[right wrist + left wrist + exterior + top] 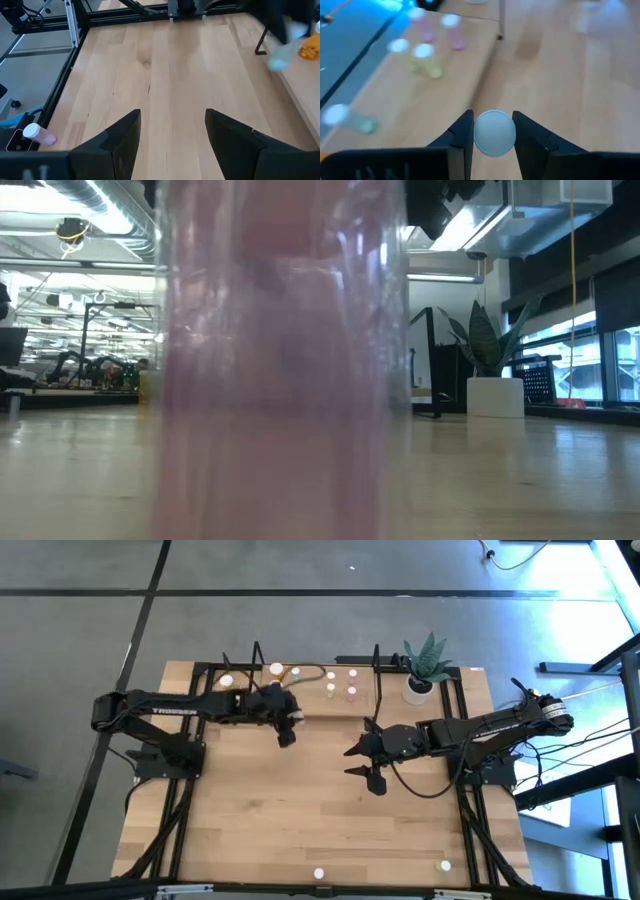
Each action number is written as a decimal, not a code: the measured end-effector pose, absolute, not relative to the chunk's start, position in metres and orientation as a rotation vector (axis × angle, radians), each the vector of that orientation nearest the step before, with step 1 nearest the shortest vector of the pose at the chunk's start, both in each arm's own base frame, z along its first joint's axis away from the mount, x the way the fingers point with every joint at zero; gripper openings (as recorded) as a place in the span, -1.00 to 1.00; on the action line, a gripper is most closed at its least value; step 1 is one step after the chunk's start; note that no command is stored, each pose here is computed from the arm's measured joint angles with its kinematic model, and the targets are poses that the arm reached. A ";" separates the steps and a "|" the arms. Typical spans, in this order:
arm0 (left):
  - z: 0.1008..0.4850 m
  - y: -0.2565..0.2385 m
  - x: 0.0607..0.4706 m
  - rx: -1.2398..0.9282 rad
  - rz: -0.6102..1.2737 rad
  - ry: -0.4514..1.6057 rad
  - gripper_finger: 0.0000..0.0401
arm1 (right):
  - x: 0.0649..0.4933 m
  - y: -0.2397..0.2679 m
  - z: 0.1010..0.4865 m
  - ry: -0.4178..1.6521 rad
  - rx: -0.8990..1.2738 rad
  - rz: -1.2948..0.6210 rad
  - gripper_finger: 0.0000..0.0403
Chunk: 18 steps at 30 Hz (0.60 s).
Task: Pick and place medicine bottles onto shelf by color
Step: Put the right blue pill bottle on the shelf aligned with the other blue pill bottle
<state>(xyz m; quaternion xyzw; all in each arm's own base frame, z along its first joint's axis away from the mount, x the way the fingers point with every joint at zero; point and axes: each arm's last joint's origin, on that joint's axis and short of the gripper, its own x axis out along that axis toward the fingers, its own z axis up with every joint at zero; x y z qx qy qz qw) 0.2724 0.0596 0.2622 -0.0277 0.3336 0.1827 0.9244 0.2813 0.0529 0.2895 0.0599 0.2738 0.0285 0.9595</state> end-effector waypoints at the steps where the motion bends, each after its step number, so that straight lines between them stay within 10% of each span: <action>1: 0.265 0.064 0.270 -0.063 0.392 0.684 -0.53 | 0.281 0.053 0.290 0.555 0.121 0.058 0.11; 18: 0.279 0.118 0.268 -0.173 0.520 0.749 -0.53 | 0.281 0.053 0.290 0.555 0.121 0.058 0.11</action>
